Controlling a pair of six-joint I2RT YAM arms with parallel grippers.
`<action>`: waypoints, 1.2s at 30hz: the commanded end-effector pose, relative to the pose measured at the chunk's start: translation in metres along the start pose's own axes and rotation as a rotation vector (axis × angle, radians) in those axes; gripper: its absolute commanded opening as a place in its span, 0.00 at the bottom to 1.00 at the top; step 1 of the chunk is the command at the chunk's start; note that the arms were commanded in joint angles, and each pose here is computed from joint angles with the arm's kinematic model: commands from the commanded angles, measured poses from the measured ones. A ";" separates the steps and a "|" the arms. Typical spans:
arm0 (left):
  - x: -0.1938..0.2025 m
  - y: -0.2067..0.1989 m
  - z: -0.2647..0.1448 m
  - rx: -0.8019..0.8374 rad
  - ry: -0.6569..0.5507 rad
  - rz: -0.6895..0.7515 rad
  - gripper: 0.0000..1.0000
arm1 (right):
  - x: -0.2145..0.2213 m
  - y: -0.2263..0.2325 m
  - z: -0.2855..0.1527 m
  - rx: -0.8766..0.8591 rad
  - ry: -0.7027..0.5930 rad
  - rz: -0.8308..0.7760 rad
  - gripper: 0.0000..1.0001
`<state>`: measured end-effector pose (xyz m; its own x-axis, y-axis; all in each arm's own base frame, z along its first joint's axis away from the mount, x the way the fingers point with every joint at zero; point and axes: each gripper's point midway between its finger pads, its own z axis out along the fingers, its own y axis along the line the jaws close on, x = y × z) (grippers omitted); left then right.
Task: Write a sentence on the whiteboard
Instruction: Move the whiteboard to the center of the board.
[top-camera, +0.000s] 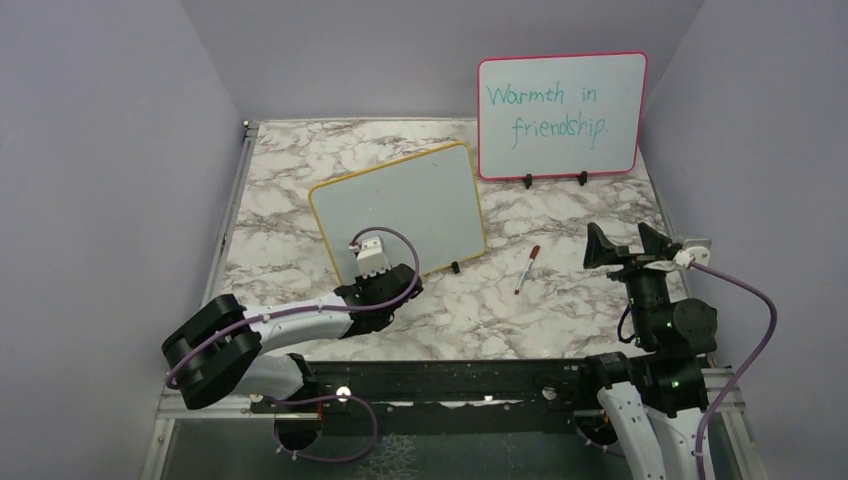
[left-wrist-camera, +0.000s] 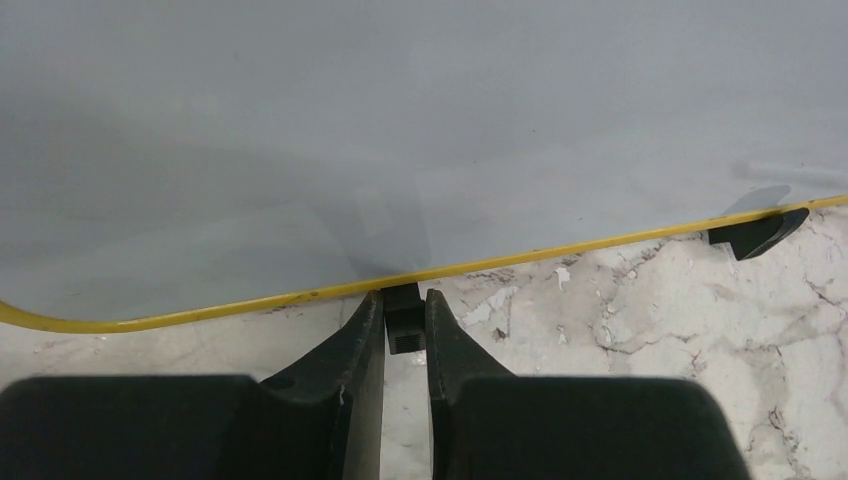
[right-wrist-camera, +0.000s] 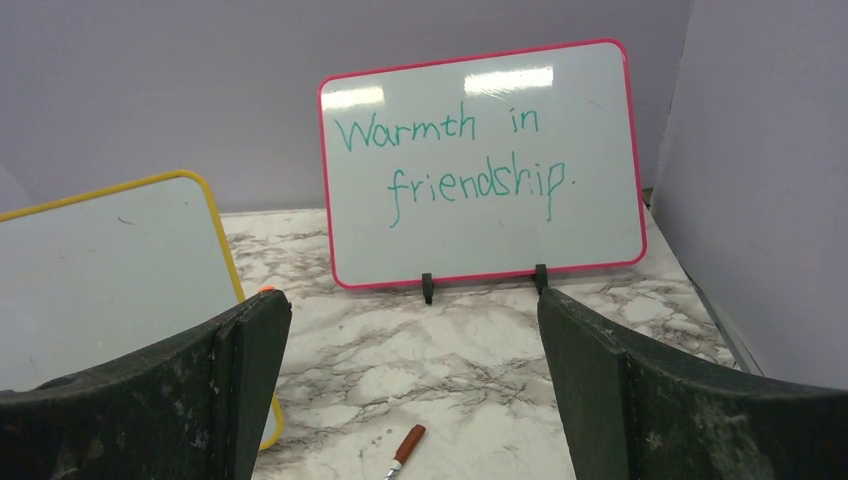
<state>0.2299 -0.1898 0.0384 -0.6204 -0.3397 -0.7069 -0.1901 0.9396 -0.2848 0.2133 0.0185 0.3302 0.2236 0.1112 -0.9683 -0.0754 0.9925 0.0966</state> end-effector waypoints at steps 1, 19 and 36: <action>-0.007 -0.042 -0.008 0.079 -0.027 -0.049 0.00 | -0.008 0.002 -0.001 -0.008 -0.034 0.008 1.00; 0.013 -0.087 -0.005 0.141 -0.002 -0.042 0.00 | -0.009 0.001 -0.002 -0.003 -0.038 0.009 1.00; 0.027 -0.103 -0.012 0.166 0.017 -0.041 0.23 | -0.009 0.001 -0.002 0.000 -0.039 0.009 1.00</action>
<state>0.2210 -0.2661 0.0390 -0.6387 -0.2952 -0.7106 -0.0971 0.9470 -0.3061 0.2118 0.0195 0.3314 0.2291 0.1135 -0.9668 -0.0813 0.9919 0.0971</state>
